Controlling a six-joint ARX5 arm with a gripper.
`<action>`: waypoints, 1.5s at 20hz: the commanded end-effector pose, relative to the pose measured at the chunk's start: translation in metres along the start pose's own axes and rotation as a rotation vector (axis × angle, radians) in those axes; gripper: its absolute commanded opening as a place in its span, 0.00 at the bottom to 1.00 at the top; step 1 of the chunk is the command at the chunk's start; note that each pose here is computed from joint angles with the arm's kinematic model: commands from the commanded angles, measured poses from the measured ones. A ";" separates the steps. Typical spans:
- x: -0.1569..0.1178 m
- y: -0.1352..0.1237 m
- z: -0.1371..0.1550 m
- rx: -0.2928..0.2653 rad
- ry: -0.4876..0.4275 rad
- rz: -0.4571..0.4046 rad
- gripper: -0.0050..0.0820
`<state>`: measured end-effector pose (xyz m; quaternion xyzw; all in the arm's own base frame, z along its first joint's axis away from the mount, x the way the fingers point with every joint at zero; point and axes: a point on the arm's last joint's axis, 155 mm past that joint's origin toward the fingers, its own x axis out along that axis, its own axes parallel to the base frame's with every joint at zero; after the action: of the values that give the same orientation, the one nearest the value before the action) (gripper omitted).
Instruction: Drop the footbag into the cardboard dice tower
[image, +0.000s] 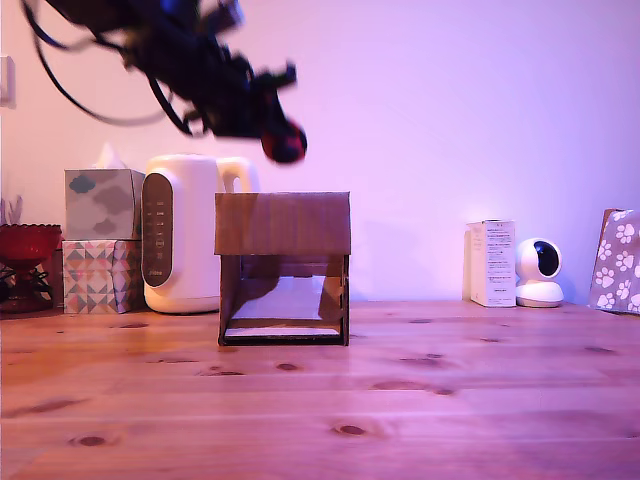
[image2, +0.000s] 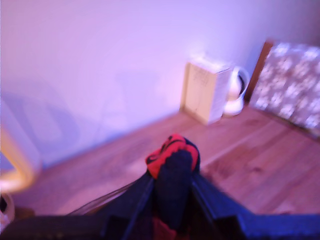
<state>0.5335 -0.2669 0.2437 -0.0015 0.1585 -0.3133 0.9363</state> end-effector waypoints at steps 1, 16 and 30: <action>0.008 0.008 -0.007 -0.002 0.023 0.008 0.20; -0.008 0.006 -0.013 0.047 0.109 0.001 0.82; -0.081 -0.030 -0.028 -0.031 0.327 -0.088 0.04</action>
<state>0.4478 -0.2373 0.2555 0.0260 0.3018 -0.3421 0.8895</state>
